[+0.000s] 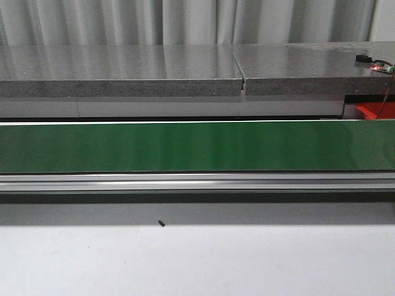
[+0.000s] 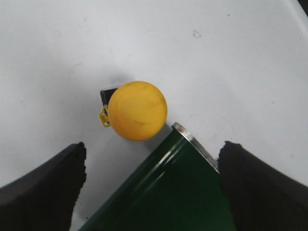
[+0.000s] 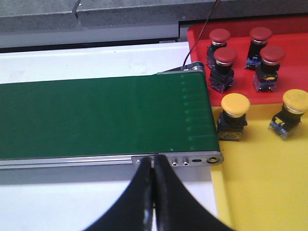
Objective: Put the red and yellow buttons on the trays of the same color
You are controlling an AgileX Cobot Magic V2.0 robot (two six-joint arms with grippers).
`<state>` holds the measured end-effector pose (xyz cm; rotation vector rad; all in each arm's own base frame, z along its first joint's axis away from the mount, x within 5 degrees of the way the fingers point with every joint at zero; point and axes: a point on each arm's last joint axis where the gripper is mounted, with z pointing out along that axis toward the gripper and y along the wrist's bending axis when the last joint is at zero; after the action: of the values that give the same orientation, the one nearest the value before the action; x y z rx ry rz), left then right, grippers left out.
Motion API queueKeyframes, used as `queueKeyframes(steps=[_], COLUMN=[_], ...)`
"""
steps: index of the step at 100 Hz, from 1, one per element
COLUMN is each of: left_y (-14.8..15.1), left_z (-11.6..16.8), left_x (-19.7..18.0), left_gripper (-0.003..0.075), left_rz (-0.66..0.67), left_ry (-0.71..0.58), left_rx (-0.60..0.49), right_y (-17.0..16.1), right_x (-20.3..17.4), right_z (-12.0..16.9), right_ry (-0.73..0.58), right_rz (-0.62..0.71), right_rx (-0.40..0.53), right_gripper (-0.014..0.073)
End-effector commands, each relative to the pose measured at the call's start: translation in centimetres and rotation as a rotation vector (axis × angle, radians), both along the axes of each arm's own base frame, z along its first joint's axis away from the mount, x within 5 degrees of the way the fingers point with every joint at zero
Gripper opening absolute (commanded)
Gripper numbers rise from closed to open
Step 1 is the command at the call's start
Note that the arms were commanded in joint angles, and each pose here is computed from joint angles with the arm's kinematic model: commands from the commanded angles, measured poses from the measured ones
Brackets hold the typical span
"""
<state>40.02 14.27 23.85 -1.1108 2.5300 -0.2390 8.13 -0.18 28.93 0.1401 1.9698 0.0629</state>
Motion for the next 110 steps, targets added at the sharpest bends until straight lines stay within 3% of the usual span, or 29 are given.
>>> queueKeyframes(steps=[1,92,110], left_y=[0.2,1.8,1.8], left_z=[3.0,-1.5,-1.9], left_x=[0.2,1.9,2.0], left_gripper=[0.0554,0.0554,0.0468], left_rz=[0.072,0.221,0.225], left_ry=[-0.112,-0.1,-0.093], left_rx=[0.007,-0.068,-0.084], right_y=[0.0,0.0,0.0], right_x=[0.2,0.2,0.2], right_z=[1.4,1.4,1.4], right_ry=[-0.09,-0.09,-0.09], right_rz=[0.003,0.003,0.003], right_rx=[-0.012,-0.012,-0.012], right_gripper=[-0.0066,-0.0066,-0.0066])
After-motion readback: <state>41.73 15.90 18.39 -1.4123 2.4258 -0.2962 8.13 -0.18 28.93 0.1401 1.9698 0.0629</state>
